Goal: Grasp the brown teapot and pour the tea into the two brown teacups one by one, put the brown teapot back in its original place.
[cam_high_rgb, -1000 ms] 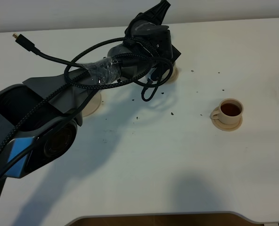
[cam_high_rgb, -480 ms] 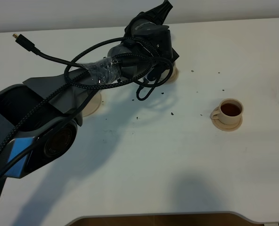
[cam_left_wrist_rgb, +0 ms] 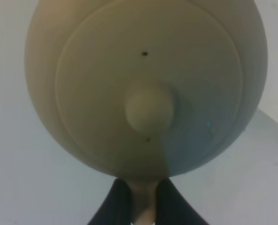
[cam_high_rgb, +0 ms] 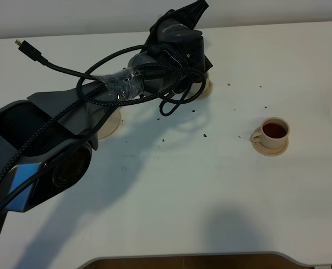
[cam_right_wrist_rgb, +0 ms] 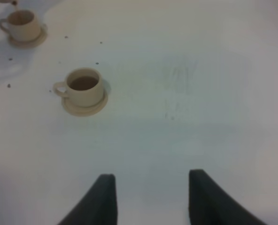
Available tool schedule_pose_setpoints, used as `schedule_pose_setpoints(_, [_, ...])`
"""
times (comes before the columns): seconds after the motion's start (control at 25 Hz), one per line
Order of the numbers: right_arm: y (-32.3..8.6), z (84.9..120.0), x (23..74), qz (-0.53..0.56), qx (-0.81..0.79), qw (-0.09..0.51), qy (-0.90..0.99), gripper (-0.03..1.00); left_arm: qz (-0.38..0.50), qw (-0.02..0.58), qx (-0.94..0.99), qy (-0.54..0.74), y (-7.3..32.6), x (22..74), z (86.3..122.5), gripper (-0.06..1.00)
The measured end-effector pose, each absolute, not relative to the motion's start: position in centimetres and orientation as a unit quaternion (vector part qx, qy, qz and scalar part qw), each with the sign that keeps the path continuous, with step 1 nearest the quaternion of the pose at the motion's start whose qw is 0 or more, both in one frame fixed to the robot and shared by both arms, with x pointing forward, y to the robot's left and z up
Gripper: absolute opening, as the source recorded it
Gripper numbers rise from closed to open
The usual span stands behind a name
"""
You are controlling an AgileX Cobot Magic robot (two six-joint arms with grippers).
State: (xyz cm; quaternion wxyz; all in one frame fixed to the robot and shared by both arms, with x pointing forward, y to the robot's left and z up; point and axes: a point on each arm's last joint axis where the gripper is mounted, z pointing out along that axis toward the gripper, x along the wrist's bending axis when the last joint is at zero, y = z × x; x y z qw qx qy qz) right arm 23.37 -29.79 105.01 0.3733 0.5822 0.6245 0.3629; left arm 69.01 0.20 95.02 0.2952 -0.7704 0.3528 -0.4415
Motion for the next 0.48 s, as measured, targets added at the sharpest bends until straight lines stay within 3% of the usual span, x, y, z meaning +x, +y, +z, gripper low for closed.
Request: schedule_pose_setpoints(0.48, [-29.79,105.01,23.37,0.363,0.582,0.373,0.624,0.38,-0.437,0.303,-0.761,0.371,0.14,69.03,95.04,0.12])
